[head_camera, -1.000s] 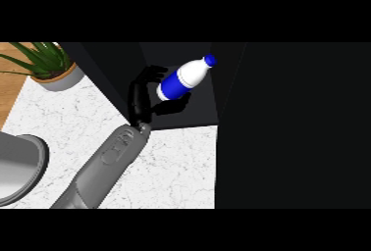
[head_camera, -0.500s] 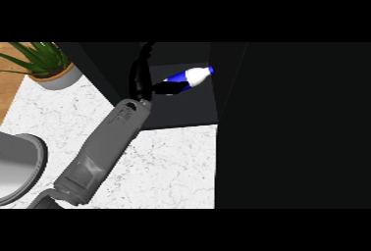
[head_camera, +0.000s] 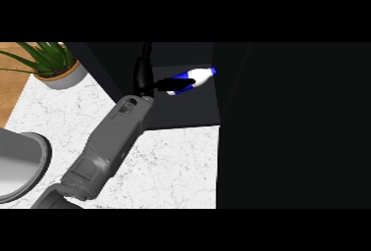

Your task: Pick up the bottled water, place it into the cabinet and close the cabinet

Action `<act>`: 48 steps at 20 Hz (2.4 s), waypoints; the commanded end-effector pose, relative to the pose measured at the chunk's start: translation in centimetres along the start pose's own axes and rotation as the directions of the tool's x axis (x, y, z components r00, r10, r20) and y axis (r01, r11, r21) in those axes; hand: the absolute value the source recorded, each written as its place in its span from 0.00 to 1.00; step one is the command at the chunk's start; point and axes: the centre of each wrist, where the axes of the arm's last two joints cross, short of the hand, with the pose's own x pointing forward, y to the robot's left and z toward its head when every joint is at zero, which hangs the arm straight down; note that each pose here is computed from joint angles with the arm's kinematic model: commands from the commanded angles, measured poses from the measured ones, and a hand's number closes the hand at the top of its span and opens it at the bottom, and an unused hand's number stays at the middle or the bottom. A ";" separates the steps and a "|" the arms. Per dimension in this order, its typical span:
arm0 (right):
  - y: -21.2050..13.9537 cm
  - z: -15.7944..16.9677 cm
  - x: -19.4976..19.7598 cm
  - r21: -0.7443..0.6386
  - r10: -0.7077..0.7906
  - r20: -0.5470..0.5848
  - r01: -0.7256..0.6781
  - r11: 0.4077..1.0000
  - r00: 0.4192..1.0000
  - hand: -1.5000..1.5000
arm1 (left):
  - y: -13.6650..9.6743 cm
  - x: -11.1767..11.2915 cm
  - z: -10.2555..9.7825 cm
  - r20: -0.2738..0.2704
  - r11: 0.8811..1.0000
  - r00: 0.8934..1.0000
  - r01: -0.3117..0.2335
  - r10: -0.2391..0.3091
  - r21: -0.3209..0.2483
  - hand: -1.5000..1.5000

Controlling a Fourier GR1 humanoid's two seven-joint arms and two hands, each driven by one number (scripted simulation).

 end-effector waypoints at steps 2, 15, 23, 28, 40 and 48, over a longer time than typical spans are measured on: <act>-0.4 -0.2 -0.6 -0.017 0.020 -0.007 -0.020 1.000 1.000 0.00 | 3.0 0.4 -2.3 0.088 0.993 0.989 -0.118 0.120 -0.019 0.00; -0.2 1.2 0.9 -0.076 0.036 -0.005 -0.036 0.996 0.999 0.00 | 2.6 -2.7 1.3 0.149 0.936 0.929 -0.314 0.338 -0.161 0.00; -0.2 1.1 1.6 -0.078 0.057 -0.010 -0.058 0.995 0.998 0.00 | 2.5 0.3 2.9 0.136 0.885 0.890 -0.395 0.435 -0.245 0.00; 0.6 1.6 2.1 -0.078 0.041 0.002 -0.040 0.996 0.999 0.00 | 2.4 0.6 7.1 0.092 0.843 0.860 -0.463 0.502 -0.274 0.00; 2.1 1.6 1.9 -0.048 0.056 -0.008 -0.057 0.997 0.998 0.00 | 8.5 4.6 18.3 0.064 0.767 0.790 -0.566 0.609 -0.303 0.00; 0.8 1.8 1.6 0.197 0.146 -0.126 -0.120 0.973 0.981 1.00 | 11.6 5.5 23.1 0.083 0.760 0.780 -0.573 0.621 -0.306 0.00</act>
